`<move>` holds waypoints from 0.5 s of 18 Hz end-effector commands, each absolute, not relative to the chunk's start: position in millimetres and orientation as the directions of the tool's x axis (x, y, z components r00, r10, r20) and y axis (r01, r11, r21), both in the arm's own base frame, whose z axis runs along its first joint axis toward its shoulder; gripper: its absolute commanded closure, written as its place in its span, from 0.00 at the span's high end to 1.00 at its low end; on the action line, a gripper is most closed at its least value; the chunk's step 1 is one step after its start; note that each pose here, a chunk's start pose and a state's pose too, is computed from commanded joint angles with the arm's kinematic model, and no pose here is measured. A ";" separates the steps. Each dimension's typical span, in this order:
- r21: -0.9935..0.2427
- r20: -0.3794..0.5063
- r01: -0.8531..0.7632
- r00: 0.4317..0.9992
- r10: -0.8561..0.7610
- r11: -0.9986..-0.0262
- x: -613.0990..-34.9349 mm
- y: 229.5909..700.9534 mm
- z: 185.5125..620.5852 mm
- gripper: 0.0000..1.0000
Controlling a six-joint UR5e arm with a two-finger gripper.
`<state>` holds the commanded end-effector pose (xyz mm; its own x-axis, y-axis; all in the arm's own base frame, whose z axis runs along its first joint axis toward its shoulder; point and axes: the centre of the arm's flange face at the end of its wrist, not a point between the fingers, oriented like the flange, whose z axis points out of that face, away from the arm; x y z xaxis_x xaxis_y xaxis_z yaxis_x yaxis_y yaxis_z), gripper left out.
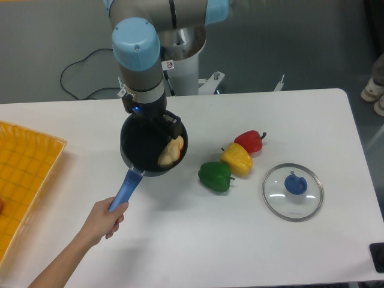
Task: Place the round bread in the pot
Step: 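Release the bread into the saucepan and raise the gripper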
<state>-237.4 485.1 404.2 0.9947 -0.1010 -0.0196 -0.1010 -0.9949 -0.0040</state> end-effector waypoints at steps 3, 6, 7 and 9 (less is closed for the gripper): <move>-0.019 -0.037 -0.081 0.996 -0.081 -0.997 -248.0 479.9 415.7 1.00; -0.035 -0.057 -0.036 0.998 -0.034 -0.999 -282.6 461.5 428.8 1.00; -0.036 -0.066 -0.036 0.997 -0.033 -0.999 -296.7 454.6 432.5 1.00; -0.043 -0.080 -0.045 0.996 -0.042 -0.998 -326.4 438.7 442.5 1.00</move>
<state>-326.4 438.7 442.5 0.9959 -0.0418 -0.0805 -0.0454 -0.9980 -0.0431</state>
